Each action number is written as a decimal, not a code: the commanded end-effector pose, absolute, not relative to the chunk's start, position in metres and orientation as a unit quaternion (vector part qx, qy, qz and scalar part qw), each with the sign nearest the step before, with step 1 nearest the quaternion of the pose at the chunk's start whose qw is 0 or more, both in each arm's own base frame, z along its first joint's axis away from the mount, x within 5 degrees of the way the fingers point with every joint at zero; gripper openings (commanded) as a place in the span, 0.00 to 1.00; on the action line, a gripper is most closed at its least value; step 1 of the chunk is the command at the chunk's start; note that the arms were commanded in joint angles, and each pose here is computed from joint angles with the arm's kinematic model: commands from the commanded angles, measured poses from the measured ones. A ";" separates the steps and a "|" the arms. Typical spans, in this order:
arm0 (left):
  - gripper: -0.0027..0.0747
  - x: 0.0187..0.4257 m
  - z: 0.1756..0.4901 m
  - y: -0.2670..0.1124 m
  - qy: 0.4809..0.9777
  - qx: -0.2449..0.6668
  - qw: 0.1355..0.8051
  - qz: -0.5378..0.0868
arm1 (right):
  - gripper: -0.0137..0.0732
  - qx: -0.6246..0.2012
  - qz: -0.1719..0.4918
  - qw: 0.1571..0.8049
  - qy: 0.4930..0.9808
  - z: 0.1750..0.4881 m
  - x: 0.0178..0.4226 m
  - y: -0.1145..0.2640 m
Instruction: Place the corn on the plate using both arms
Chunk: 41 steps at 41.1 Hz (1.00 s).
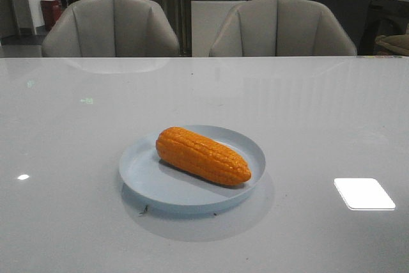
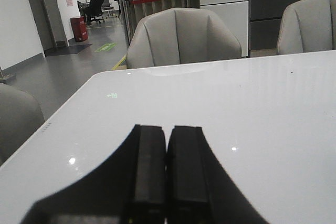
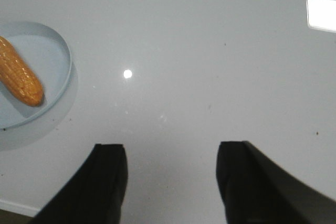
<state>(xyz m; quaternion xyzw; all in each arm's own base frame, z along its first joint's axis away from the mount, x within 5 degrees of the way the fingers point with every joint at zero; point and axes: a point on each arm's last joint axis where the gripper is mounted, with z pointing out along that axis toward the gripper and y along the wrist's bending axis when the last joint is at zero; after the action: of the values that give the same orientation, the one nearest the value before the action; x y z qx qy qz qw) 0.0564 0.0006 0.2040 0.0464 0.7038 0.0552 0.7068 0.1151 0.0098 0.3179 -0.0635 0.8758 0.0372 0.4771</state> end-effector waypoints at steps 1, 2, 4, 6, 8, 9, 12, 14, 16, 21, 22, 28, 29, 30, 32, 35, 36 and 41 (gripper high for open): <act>0.16 0.056 0.200 0.001 0.683 0.040 0.728 0.052 | 0.53 -0.063 0.032 0.558 0.827 0.332 0.110 0.011; 0.16 0.056 0.200 0.001 0.683 0.040 0.728 0.052 | 0.47 -0.063 0.032 0.568 0.820 0.329 0.109 0.011; 0.16 0.056 0.200 0.001 0.683 0.040 0.728 0.052 | 0.38 -0.063 0.031 0.589 0.805 0.326 0.104 0.011; 0.16 0.056 0.200 0.001 0.683 0.040 0.728 0.052 | 0.29 -0.062 0.030 0.601 0.796 0.321 0.099 0.011; 0.16 0.056 0.200 0.001 0.683 0.040 0.728 0.052 | 0.20 -0.061 0.032 0.605 0.793 0.318 0.095 0.011; 0.16 0.056 0.200 0.001 0.683 0.040 0.728 0.052 | 0.18 -0.061 0.035 0.604 0.794 0.317 0.092 0.012; 0.16 0.056 0.200 0.001 0.683 0.040 0.728 0.052 | 0.20 -0.063 0.041 0.602 0.795 0.317 0.085 0.013; 0.16 0.056 0.200 0.001 0.683 0.040 0.728 0.052 | 0.20 -0.066 0.042 0.600 0.796 0.317 0.082 0.013; 0.16 0.056 0.200 0.001 0.683 0.040 0.728 0.052 | 0.20 -0.066 0.044 0.601 0.795 0.316 0.079 0.013; 0.16 0.056 0.200 0.001 0.683 0.040 0.728 0.052 | 0.20 -0.065 0.041 0.622 0.779 0.313 0.069 0.013; 0.16 0.056 0.200 0.001 0.683 0.040 0.728 0.052 | 0.20 -0.064 0.037 0.633 0.771 0.313 0.067 0.012; 0.16 0.056 0.200 0.001 0.683 0.040 0.728 0.052 | 0.20 -0.038 0.027 0.694 0.719 0.299 0.058 0.008; 0.16 0.056 0.200 0.001 0.683 0.040 0.728 0.052 | 0.20 -0.030 0.028 0.700 0.713 0.295 0.058 0.007; 0.16 0.056 0.200 0.001 0.683 0.040 0.728 0.052 | 0.20 -0.023 0.028 0.713 0.700 0.293 0.056 0.006; 0.16 0.056 0.200 0.001 0.683 0.040 0.728 0.052 | 0.20 -0.006 0.027 0.731 0.682 0.284 0.054 0.004; 0.16 0.056 0.200 0.001 0.683 0.040 0.728 0.052 | 0.20 0.003 0.022 0.747 0.664 0.274 0.052 0.002; 0.16 0.056 0.200 0.001 0.683 0.040 0.728 0.052 | 0.20 -0.001 0.014 0.749 0.662 0.269 0.051 0.001; 0.16 0.056 0.200 0.001 0.683 0.040 0.728 0.052 | 0.20 -0.005 0.005 0.740 0.673 0.246 0.054 0.001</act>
<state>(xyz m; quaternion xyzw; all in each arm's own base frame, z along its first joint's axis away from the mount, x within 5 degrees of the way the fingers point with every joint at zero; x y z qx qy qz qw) 0.0564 0.0006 0.2040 0.0464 0.7038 0.0552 0.7068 0.0535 0.0013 0.2390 -0.0031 0.7105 0.0107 0.7037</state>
